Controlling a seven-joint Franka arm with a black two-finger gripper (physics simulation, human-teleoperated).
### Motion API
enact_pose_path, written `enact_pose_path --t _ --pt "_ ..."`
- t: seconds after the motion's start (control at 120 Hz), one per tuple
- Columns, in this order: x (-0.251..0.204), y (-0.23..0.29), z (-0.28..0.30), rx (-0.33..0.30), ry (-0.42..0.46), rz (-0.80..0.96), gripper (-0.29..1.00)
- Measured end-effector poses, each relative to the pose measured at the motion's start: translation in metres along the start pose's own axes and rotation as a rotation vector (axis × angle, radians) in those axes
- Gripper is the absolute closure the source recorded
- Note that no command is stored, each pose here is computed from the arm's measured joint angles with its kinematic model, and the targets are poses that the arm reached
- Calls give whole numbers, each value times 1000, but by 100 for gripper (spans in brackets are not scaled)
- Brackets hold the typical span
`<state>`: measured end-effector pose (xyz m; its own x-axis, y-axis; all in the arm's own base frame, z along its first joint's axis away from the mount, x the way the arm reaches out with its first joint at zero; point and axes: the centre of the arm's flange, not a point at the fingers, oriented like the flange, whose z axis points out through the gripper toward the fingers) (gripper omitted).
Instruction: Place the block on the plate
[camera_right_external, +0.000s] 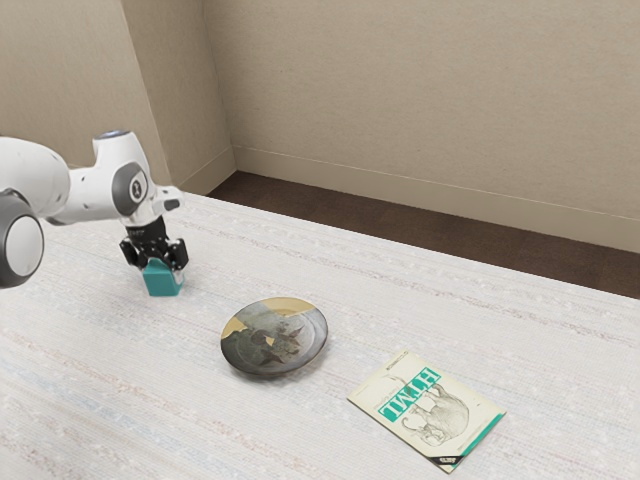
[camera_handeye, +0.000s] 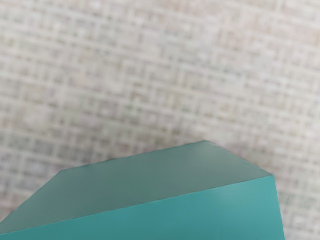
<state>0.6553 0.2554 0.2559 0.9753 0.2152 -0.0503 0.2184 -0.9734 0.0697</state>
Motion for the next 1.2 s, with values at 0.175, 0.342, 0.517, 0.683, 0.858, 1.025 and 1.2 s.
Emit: enact_pose_path --t 0.175,0.342,0.517,0.683,0.858,1.025,1.2 --pt "0 2 -6 0 6 -3 24" --pt "1 11 -19 4 19 15 26" --pt "2 24 -27 20 24 47 27" --pt "5 53 -39 35 39 100 28" --pt "-5 94 -55 27 55 159 31" --pt "-37 151 -82 2 97 240 34" --pt "-65 201 -94 -6 109 317 36"
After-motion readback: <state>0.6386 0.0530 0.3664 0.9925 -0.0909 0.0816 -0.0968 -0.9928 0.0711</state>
